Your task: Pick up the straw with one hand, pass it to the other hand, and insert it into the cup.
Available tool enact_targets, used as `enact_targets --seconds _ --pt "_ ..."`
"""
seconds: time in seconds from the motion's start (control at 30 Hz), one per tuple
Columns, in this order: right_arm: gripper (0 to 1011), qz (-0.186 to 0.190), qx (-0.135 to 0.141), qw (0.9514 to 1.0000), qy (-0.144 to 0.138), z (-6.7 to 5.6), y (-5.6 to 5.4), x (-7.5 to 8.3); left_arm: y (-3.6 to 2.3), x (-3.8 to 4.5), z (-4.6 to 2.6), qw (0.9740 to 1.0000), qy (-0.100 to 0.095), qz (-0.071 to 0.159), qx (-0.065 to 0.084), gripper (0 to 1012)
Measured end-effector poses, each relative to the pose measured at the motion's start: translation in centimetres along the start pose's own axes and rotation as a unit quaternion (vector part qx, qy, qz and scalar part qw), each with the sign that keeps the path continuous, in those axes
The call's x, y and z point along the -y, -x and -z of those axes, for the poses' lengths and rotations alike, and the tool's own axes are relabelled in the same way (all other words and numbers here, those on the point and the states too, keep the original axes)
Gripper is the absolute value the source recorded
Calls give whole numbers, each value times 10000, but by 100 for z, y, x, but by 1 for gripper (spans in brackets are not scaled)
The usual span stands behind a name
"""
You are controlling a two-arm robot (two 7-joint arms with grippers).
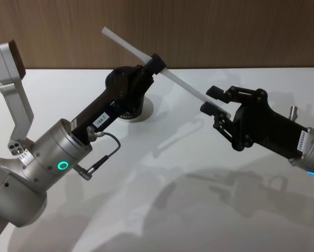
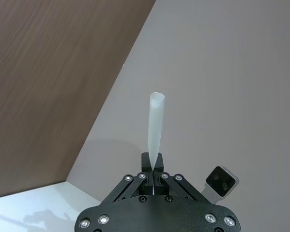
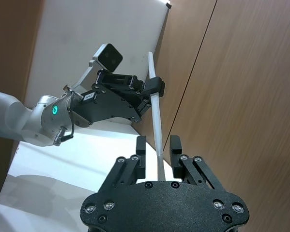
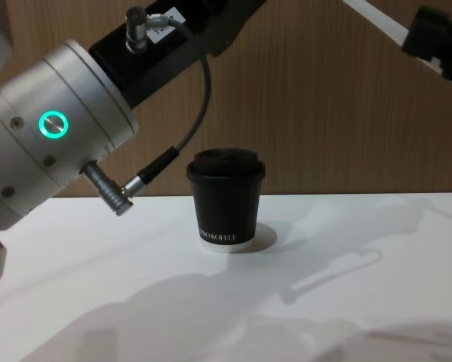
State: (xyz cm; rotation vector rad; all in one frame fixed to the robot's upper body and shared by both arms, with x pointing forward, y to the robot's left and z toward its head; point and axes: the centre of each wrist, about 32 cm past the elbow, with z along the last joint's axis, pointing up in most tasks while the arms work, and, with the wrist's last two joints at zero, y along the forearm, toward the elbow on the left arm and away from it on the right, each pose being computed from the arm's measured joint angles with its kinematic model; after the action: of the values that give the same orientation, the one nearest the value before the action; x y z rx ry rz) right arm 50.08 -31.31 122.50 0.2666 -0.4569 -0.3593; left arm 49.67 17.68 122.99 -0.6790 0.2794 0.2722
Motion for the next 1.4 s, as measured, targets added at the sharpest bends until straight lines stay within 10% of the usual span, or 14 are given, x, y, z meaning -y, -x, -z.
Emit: enact_targets --seconds 0.33,0.73,1.4 --pt "565 0 0 10000 0 0 0 0 2 4 -15 10000 -50 -29 64 12" --pt "937 0 0 10000 0 0 0 0 37 45 -150 9971 -441 -208 586 13" --pt "1001 0 0 10000 0 0 0 0 138 229 -561 9717 -742 -481 2192 13"
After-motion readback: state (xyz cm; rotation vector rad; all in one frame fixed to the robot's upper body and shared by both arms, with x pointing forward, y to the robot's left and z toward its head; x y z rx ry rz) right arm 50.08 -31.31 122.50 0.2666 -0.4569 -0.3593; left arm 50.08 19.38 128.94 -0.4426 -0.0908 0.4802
